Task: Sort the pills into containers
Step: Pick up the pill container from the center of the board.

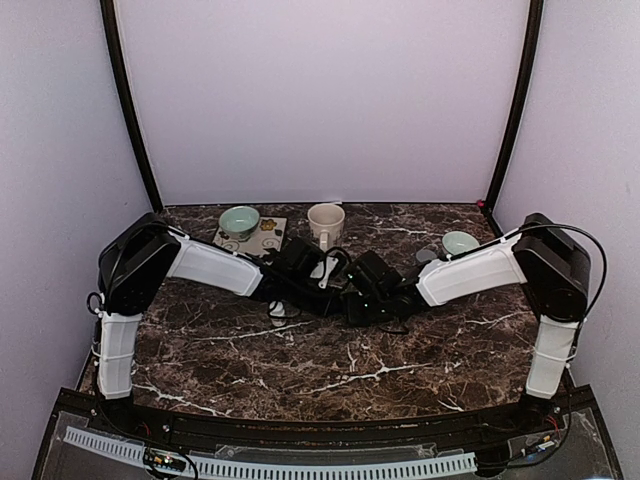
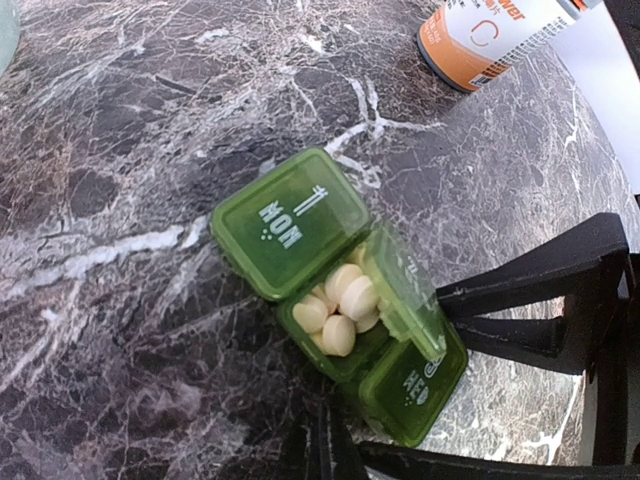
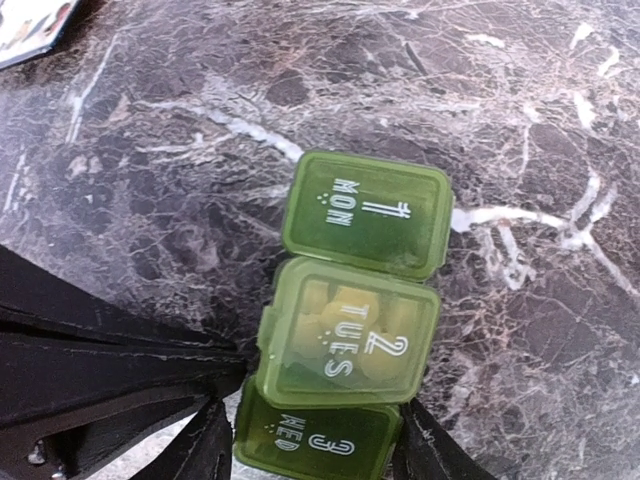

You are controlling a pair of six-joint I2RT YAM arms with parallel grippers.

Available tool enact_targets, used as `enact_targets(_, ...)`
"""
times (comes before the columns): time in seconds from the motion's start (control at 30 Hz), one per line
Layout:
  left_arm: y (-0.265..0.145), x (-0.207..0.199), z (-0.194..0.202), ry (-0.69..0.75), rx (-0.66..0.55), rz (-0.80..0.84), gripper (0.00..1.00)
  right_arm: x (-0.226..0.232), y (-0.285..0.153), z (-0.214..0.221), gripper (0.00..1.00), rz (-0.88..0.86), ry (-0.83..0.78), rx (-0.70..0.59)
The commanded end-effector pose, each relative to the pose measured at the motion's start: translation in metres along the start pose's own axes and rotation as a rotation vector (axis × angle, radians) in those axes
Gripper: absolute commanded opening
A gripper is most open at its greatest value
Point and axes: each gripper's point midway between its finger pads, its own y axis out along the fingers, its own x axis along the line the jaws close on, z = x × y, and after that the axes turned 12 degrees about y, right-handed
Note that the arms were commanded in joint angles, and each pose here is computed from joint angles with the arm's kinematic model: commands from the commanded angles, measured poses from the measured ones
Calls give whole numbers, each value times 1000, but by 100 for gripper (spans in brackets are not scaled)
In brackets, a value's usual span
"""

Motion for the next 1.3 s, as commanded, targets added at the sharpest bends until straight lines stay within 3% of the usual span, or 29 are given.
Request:
enact_targets(0.0, -23, -17, -26, 17, -78, 37, 0, -4, 2, -2, 55, 70, -27, -32)
enact_targets(0.23, -24, -16, -26, 11, -81, 31, 0, -6, 5, -6, 50, 122, -56, -55)
enact_targets(0.5, -28, -9, -25, 9, -85, -18, 0, -9, 4, -7, 30, 146, -93, -73)
enact_targets(0.93, -56, 19, -38, -63, -142, -98, 0, -4, -40, -14, 28, 18, -357, -116)
enact_targets(1.07, -66, 27, -40, -85, -170, -106, 0, 5, -54, -9, 28, -77, -396, -98)
enact_targets(1.27, -69, 29, -41, -92, -181, -101, 0, 10, -53, -2, 28, -85, -420, -52)
